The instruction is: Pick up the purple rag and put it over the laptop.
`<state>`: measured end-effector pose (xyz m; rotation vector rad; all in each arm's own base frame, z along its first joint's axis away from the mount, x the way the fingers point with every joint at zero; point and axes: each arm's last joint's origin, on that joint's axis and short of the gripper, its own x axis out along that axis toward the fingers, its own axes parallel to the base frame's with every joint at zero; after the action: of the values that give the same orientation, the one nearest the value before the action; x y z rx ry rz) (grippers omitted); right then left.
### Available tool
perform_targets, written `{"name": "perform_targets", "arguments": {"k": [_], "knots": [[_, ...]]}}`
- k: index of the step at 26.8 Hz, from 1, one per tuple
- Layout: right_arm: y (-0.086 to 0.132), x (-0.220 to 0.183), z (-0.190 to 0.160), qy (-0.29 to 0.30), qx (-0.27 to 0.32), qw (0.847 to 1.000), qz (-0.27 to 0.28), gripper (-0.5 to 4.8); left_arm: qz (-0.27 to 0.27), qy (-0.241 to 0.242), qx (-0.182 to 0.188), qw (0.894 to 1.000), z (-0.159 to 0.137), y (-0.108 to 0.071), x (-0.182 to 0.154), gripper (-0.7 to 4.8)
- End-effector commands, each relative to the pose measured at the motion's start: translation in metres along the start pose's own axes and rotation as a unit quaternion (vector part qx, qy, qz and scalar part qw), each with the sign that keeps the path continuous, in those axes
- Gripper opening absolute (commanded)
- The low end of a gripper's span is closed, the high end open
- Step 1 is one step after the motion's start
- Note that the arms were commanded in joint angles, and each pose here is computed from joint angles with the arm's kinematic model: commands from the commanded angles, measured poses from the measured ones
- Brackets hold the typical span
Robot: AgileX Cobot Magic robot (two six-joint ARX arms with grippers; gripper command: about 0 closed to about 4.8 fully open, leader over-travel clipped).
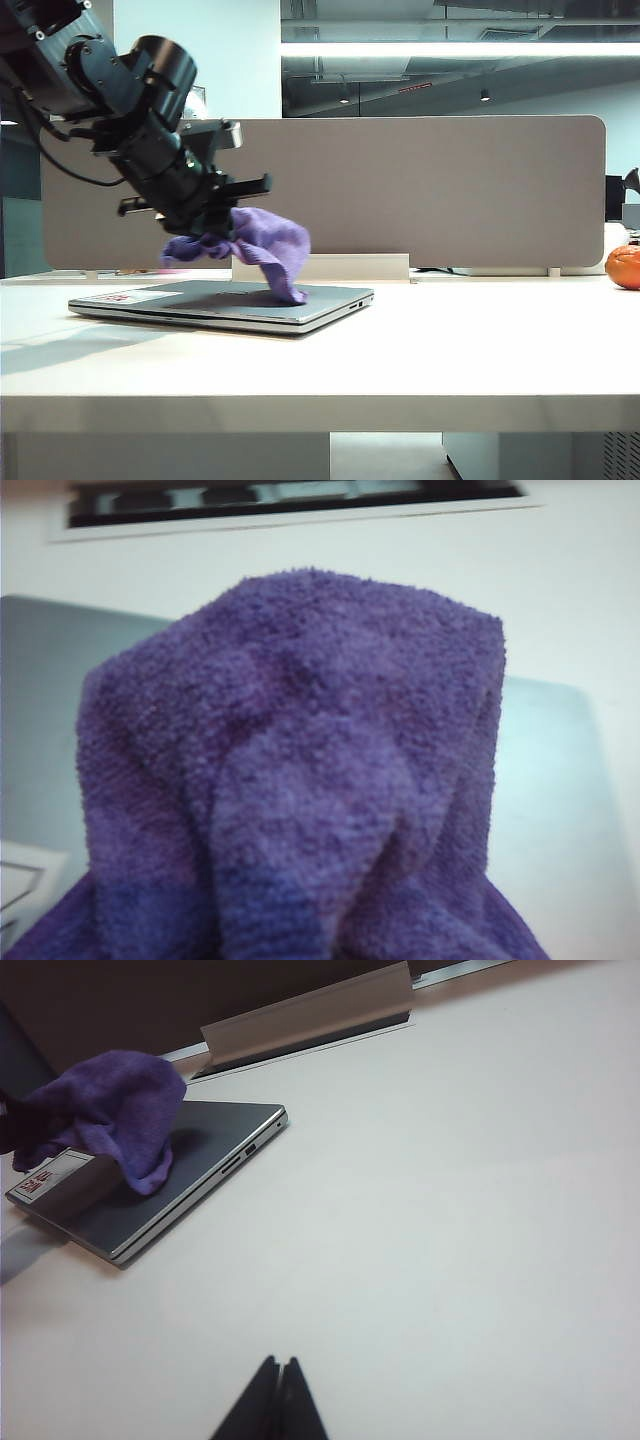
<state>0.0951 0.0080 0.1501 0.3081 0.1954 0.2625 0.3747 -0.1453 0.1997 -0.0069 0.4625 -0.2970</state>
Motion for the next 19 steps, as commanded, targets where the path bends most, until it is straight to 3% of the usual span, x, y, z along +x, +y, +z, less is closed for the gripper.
{"name": "perform_targets", "arguments": {"k": [1,6,9,14,19], "knots": [[0.0,0.0,0.0,-0.002,-0.001,1.0,0.001,0.22,0.014,0.007,0.009,1.0,-0.002,0.012,0.003,0.02],[0.0,0.0,0.0,-0.002,-0.001,1.0,0.001,0.22,0.014,0.027,0.029,0.999,-0.011,0.014,0.009,1.88],[0.0,0.0,0.0,-0.002,-0.001,1.0,0.001,0.22,0.012,0.027,0.029,0.999,-0.011,0.014,0.009,2.03],[0.0,0.0,0.0,-0.002,-0.001,1.0,0.001,0.22,0.014,0.048,0.03,0.998,-0.013,0.014,0.007,4.16],[0.0,0.0,0.0,-0.002,-0.001,1.0,0.001,0.22,0.015,0.074,0.03,0.997,-0.013,0.014,0.001,4.37]]}}
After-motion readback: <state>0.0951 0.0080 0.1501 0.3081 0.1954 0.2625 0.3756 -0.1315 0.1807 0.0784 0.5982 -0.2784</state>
